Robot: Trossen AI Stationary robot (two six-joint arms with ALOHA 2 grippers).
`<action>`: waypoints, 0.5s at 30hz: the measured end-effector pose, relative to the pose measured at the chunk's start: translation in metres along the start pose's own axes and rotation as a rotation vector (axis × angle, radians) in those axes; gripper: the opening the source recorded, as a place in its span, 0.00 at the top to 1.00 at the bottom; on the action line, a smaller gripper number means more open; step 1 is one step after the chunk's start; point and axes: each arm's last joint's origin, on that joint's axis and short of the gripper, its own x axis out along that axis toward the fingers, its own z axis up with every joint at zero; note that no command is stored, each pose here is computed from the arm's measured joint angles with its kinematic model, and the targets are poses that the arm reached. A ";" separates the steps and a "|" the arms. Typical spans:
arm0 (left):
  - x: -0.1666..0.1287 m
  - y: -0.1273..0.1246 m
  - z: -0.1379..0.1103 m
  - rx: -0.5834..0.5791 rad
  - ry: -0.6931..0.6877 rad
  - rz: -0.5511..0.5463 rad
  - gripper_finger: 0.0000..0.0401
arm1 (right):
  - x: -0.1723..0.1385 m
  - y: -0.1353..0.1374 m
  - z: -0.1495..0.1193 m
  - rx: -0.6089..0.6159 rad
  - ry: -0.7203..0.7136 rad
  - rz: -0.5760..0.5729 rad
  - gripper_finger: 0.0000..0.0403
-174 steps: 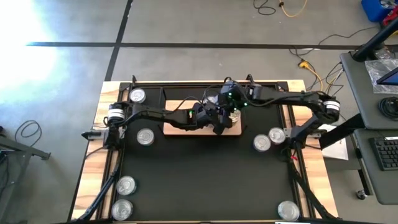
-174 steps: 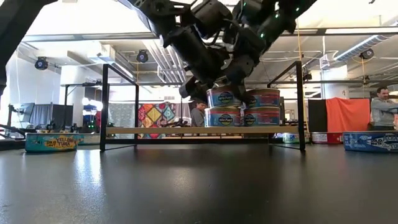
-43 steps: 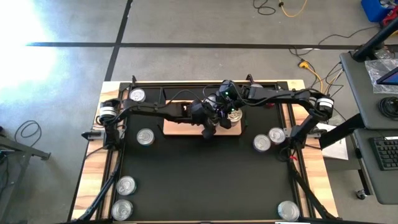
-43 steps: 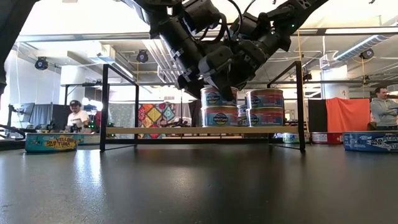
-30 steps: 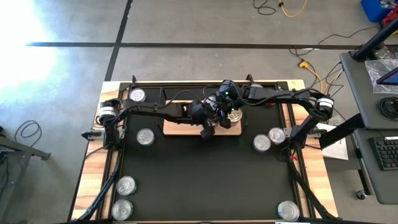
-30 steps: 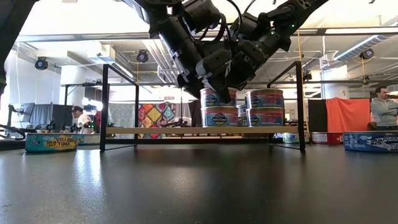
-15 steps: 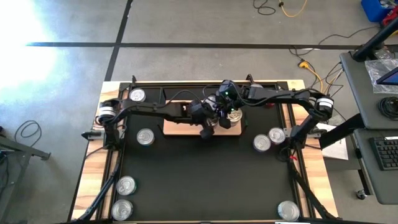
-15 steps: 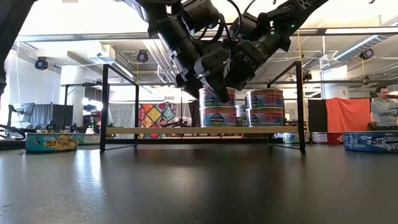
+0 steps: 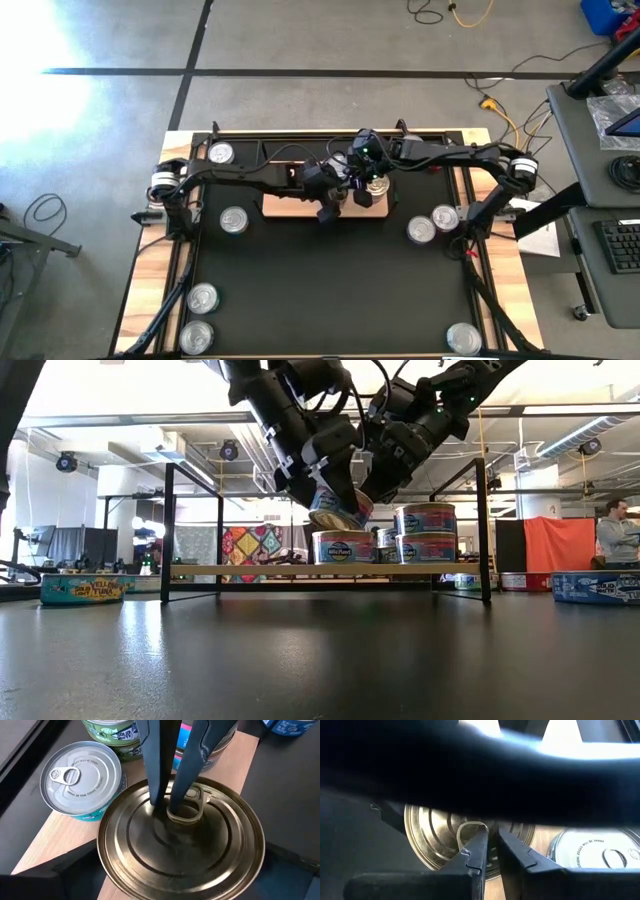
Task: Stack canned seafood by type on shelf
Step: Stack the bottom right blue tuna can on the blue tuna can
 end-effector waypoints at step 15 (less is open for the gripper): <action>0.008 -0.004 -0.002 -0.030 0.012 -0.007 0.01 | 0.003 -0.002 -0.011 -0.015 0.100 -0.059 0.92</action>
